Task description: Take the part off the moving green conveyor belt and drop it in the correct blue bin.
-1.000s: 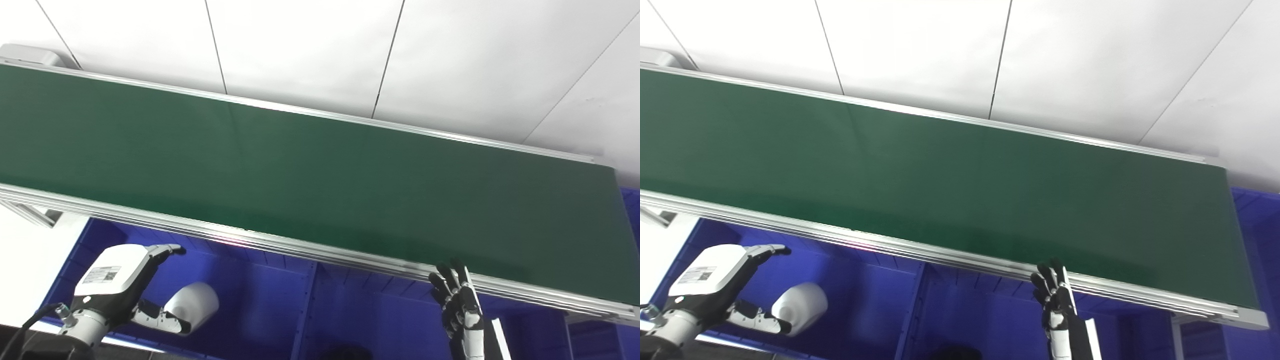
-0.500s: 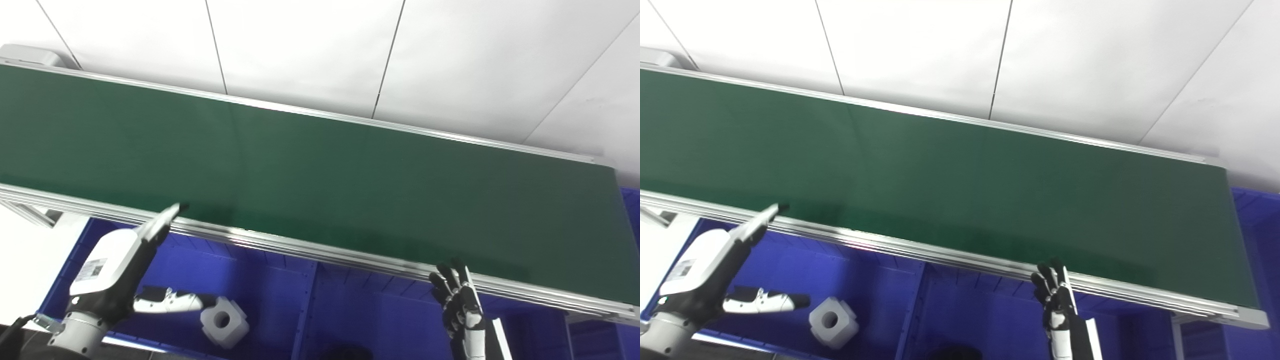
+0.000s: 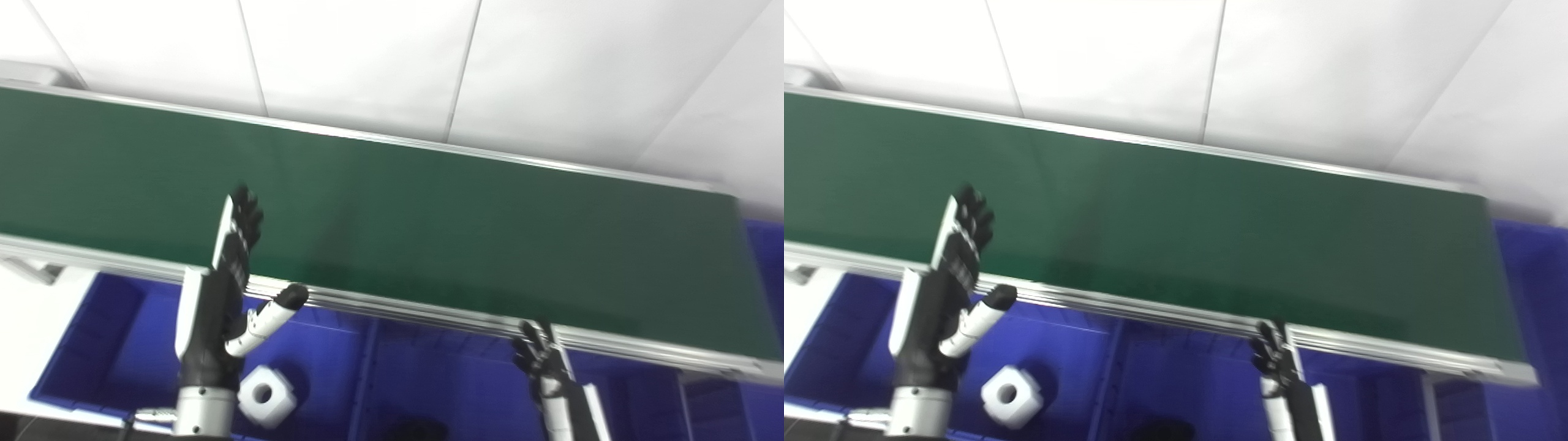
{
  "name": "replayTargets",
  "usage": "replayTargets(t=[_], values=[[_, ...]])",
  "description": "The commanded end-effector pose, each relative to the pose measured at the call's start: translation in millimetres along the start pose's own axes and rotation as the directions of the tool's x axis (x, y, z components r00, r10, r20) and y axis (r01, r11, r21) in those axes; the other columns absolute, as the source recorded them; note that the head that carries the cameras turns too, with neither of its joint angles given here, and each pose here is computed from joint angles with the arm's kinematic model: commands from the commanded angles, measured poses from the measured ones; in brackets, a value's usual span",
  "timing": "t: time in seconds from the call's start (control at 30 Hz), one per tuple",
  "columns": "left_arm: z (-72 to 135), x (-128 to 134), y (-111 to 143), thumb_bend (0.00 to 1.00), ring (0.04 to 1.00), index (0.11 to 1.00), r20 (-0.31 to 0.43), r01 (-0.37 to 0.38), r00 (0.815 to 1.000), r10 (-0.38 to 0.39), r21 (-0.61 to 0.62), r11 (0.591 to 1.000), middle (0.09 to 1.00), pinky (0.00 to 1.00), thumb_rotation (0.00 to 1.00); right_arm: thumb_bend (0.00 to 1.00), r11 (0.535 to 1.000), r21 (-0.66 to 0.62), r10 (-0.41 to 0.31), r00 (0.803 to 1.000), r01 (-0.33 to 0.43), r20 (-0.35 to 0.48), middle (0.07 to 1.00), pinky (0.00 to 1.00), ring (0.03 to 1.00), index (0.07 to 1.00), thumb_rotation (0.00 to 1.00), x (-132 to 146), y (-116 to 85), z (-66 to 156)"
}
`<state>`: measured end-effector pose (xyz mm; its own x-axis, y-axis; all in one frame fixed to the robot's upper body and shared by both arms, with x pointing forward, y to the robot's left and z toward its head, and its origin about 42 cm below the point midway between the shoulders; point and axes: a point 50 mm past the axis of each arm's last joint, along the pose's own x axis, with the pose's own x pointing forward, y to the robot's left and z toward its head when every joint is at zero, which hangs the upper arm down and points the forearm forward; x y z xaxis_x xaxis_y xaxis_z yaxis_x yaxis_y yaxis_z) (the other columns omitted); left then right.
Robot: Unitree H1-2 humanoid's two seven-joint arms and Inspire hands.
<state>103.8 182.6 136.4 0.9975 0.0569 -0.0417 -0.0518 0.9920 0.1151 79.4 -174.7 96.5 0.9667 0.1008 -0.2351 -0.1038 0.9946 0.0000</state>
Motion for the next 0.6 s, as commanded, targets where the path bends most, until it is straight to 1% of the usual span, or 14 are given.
replayTargets(t=[0.0, 0.03, 0.1, 0.27, 0.4, 0.47, 0.53, 0.57], values=[[-11.3, 4.7, 4.1, 0.77, 0.993, 1.0, -0.008, 0.075, 0.997, -0.075, 0.075, 0.994, 1.0, 1.0, 0.72, 0.8, 1.0, 0.007, -0.012, 0.999, 0.011, 0.042, 0.946, 0.92, 0.918, 1.0, 0.97, 2.7, 10.7, 8.4], [-17.3, 5.7, 7.1, 0.75, 0.997, 1.0, -0.027, 0.094, 0.995, -0.092, 0.096, 0.991, 1.0, 1.0, 0.66, 0.79, 1.0, 0.013, -0.014, 0.999, 0.014, 0.043, 0.948, 0.93, 0.922, 1.0, 0.97, 3.3, 14.3, 9.0], [-25.3, 8.3, 13.6, 0.75, 0.999, 1.0, -0.057, 0.115, 0.992, -0.11, 0.106, 0.988, 1.0, 1.0, 0.64, 0.79, 0.999, 0.024, -0.022, 0.999, 0.021, 0.045, 0.948, 0.94, 0.923, 1.0, 0.97, 4.9, 20.9, 10.1], [-28.3, 19.1, 23.8, 0.77, 0.993, 1.0, -0.09, 0.143, 0.987, -0.132, 0.128, 0.981, 0.998, 0.99, 0.68, 0.79, 0.998, 0.055, -0.032, 0.998, 0.028, 0.061, 0.963, 0.96, 0.932, 1.0, 0.97, 12.6, 32.8, 17.7], [-27.0, 24.2, 25.2, 0.78, 0.982, 1.0, -0.109, 0.166, 0.982, -0.151, 0.147, 0.975, 0.984, 0.98, 0.67, 0.79, 0.998, 0.052, -0.032, 0.997, 0.028, 0.065, 0.975, 0.95, 0.944, 1.0, 0.98, 16.3, 34.5, 19.7], [-30.3, 24.4, 27.3, 0.78, 0.975, 1.0, -0.113, 0.171, 0.982, -0.154, 0.159, 0.972, 0.98, 0.97, 0.68, 0.8, 0.998, 0.051, -0.035, 0.998, 0.032, 0.056, 0.976, 0.96, 0.949, 1.0, 0.99, 16.6, 33.3, 16.6], [-30.6, 24.2, 28.0, 0.81, 0.973, 1.0, -0.107, 0.169, 0.982, -0.153, 0.166, 0.972, 0.978, 0.97, 0.7, 0.81, 0.998, 0.053, -0.037, 0.998, 0.034, 0.052, 0.978, 0.96, 0.952, 1.0, 0.98, 16.4, 32.5, 15.5], [-29.1, 23.9, 27.8, 0.8, 0.969, 1.0, -0.102, 0.166, 0.983, -0.15, 0.166, 0.972, 0.976, 0.96, 0.69, 0.81, 0.998, 0.053, -0.037, 0.998, 0.034, 0.054, 0.981, 0.96, 0.954, 1.0, 0.99, 16.4, 32.4, 15.4]])
